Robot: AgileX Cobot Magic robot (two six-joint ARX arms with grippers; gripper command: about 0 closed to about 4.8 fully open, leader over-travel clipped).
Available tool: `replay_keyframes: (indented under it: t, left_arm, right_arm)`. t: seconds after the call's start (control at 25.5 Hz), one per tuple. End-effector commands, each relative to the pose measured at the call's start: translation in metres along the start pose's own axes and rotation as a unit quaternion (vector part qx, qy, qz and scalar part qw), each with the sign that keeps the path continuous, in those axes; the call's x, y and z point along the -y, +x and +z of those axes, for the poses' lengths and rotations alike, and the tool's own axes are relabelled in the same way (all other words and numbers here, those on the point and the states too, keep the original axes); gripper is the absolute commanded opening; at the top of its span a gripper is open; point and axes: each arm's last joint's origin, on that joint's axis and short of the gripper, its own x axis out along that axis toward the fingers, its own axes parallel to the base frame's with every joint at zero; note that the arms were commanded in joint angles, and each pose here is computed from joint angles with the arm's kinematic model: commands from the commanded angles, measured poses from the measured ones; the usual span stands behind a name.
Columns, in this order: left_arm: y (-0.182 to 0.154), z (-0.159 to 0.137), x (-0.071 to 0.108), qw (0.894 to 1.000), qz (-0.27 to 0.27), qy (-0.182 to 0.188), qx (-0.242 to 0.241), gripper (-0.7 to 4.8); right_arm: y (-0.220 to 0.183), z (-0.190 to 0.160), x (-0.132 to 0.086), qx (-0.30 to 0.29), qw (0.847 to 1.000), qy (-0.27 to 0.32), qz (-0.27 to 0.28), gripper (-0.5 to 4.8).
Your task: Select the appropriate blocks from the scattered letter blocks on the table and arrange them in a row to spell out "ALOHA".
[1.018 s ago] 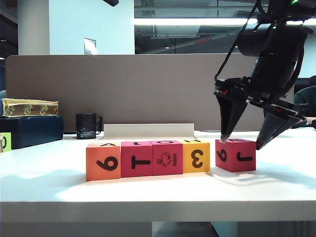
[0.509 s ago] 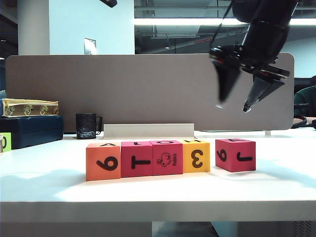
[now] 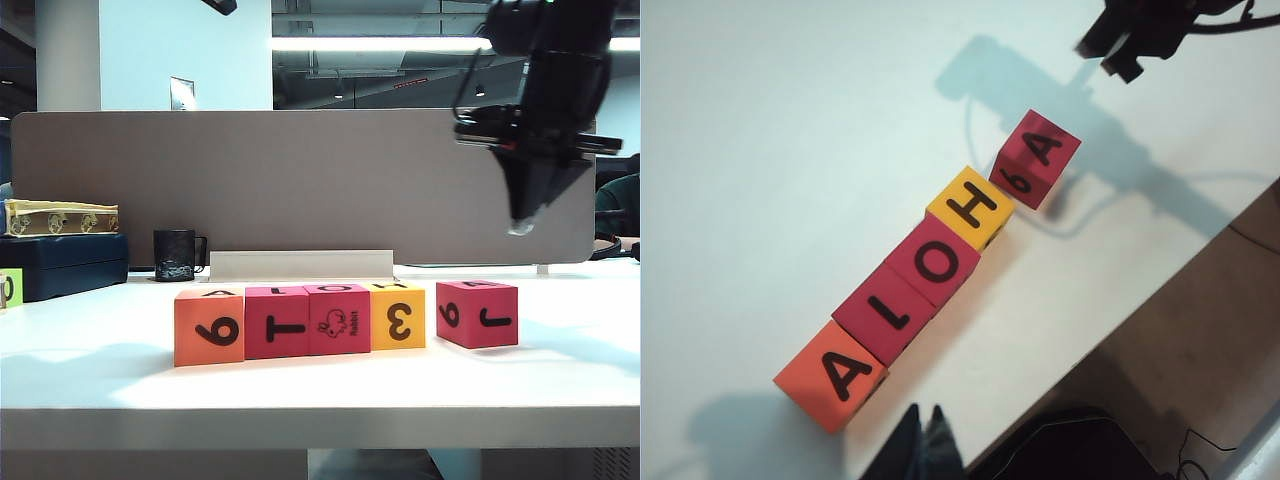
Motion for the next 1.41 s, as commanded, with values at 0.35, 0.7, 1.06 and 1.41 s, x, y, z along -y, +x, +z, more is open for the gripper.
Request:
replay_keyframes:
  t: [0.35,0.7,1.06,1.41]
  left_arm:
    - [-0.002,0.006,0.001,1.0,-0.001,0.004,0.031,-0.06]
    - [-0.002,0.006,0.001,1.0,0.0,0.004,0.031,-0.06]
    - [-0.002,0.006,0.001,0.999,-0.001,0.005,0.035,-0.06]
    - [-0.002,0.006,0.001,0.999,-0.001,0.004,0.035,-0.06]
  right_arm:
    - [0.007,-0.001,0.005,-0.017,0.999,0.009,0.03,-0.06]
    - [0.04,-0.004,0.006,-0.076,0.996,0.013,0.036,-0.06]
    - [0.043,-0.004,-0.001,-0.078,0.994,0.009,0.071,-0.06]
    - [0.044,-0.004,-0.009,-0.078,0.991,0.004,0.104,-0.06]
